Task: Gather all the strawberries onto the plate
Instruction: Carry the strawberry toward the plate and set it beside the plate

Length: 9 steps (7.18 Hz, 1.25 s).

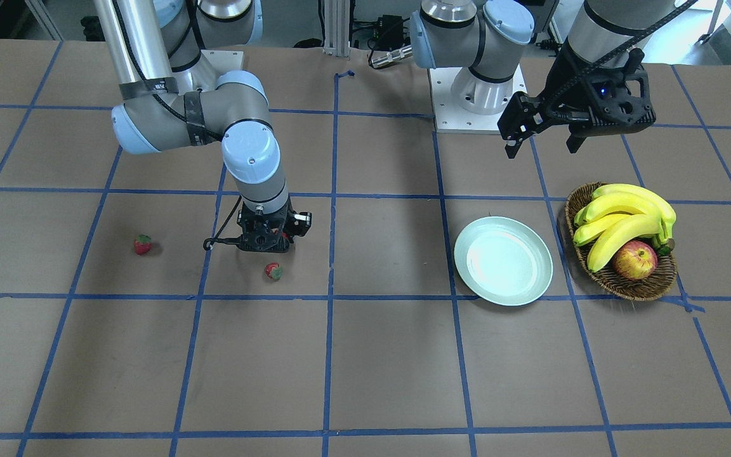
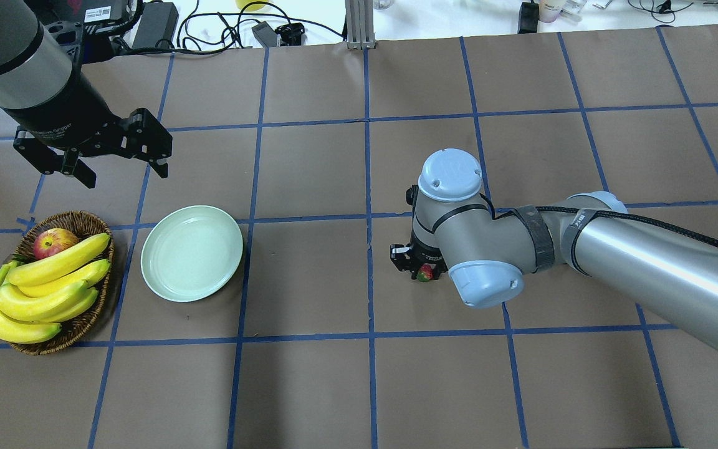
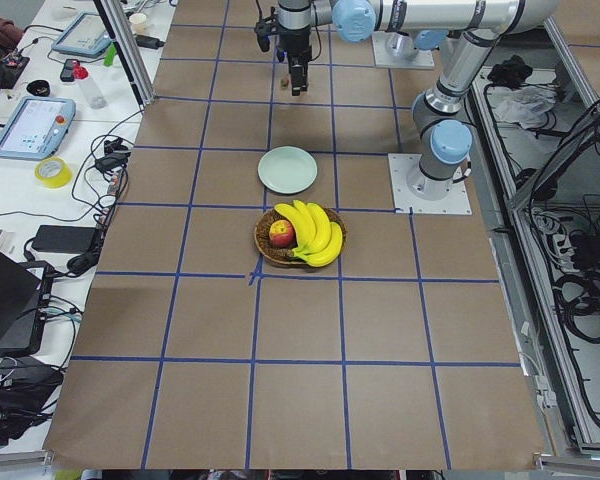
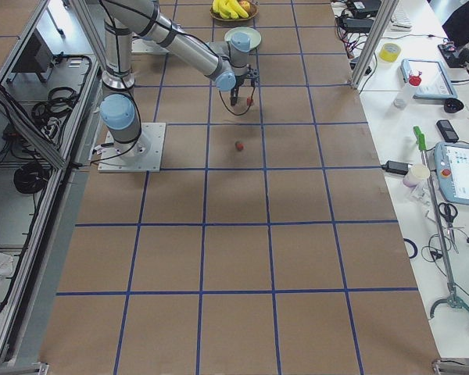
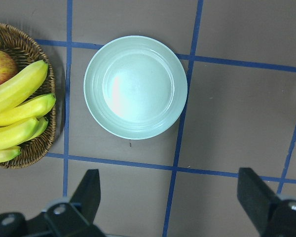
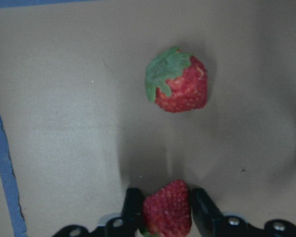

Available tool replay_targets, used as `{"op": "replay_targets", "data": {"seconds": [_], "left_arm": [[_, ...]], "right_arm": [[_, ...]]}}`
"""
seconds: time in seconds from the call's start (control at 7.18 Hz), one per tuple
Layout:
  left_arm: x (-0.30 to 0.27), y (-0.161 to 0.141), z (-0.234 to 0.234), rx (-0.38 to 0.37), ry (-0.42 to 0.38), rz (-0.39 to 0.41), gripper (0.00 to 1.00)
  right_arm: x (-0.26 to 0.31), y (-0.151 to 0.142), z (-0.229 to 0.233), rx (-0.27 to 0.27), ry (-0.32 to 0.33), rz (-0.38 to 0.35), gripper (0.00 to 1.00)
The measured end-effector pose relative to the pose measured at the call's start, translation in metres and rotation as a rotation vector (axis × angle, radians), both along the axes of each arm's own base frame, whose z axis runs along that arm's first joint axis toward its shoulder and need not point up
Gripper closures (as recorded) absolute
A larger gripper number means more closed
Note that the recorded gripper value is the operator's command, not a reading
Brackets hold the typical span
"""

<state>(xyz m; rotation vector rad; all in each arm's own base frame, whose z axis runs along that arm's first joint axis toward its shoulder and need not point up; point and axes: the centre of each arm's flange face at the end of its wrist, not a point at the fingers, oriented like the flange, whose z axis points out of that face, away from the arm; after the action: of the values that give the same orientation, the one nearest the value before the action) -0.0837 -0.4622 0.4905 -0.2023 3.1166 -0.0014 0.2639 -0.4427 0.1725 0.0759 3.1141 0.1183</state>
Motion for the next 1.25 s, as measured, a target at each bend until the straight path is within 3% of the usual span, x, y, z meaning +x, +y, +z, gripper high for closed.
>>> {"op": "replay_targets", "data": {"seconds": [0.28,0.7,0.84,0.97,1.11,1.25], "left_arm": [[0.000,0.000,0.000,-0.002,-0.001,0.000,0.00],[-0.001,-0.001,0.000,-0.006,0.001,-0.002,0.00],[-0.001,-0.001,0.000,-0.006,0.001,-0.002,0.00],[-0.001,-0.001,0.000,-0.007,0.001,-0.002,0.00],[0.000,-0.001,0.000,-0.007,0.000,-0.002,0.00],[0.000,-0.001,0.000,-0.008,-0.001,-0.002,0.00]], "right_arm": [[0.017,-0.007,0.014,-0.021,-0.033,-0.023,1.00],[0.095,-0.016,0.044,-0.031,-0.227,-0.059,0.96],[0.129,-0.018,0.040,-0.022,-0.255,-0.056,0.95],[0.162,-0.020,0.033,-0.015,-0.265,-0.054,0.84],[0.187,-0.021,0.029,-0.014,-0.272,-0.052,0.26],[0.199,-0.021,0.028,-0.013,-0.272,-0.056,0.00]]}}
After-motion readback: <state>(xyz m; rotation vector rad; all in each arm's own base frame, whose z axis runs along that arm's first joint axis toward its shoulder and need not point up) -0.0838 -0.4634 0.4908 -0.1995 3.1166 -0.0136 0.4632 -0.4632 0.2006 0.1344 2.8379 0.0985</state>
